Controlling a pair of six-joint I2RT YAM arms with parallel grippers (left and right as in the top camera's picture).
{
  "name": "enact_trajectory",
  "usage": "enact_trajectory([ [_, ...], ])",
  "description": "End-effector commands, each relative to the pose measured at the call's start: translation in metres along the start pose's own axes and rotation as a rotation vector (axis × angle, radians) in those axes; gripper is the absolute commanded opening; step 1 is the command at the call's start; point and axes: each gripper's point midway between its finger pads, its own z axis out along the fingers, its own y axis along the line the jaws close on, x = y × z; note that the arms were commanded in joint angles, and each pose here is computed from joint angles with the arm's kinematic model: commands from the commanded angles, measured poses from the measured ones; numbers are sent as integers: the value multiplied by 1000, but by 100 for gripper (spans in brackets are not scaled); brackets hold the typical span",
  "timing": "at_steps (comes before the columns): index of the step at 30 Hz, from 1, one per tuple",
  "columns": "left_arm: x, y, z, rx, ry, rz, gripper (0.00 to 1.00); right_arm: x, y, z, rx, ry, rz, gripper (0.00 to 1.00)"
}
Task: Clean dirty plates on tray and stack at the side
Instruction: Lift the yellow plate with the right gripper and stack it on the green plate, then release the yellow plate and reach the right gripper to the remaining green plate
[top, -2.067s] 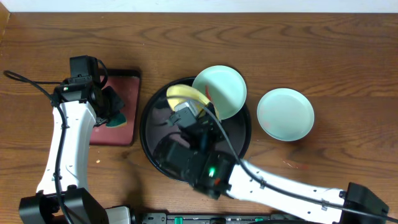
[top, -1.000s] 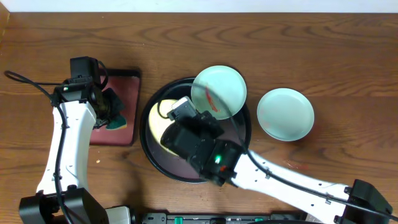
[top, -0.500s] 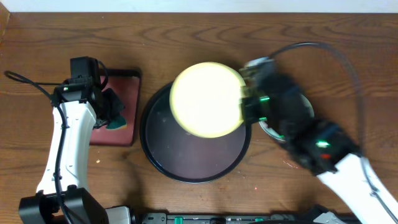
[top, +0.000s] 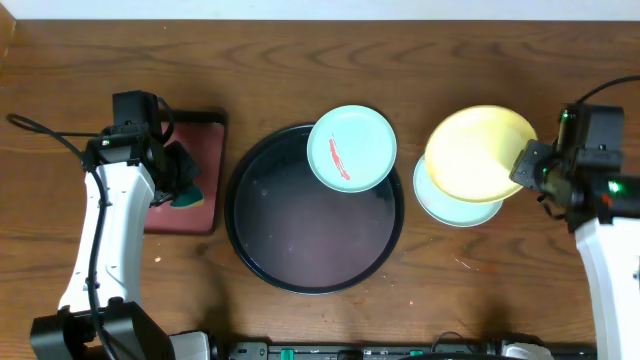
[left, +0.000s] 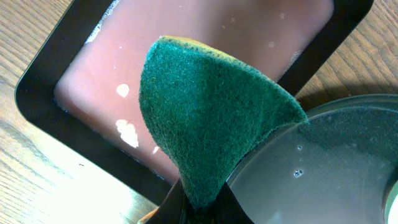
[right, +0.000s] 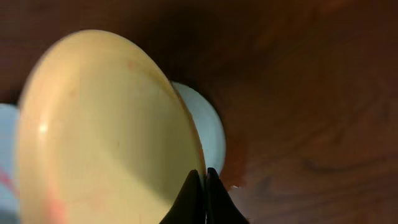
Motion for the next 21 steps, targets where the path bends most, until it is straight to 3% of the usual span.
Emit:
enact_trajectory([
  [1, -6, 1, -1, -10, -12, 13, 7, 14, -6, 30, 29, 91, 24, 1],
  [10, -6, 1, -1, -10, -12, 13, 7, 27, -5, 92, 79, 220, 11, 1],
  [21, -6, 1, -1, -9, -13, 16, 8, 39, -8, 105, 103, 273, 4, 3],
])
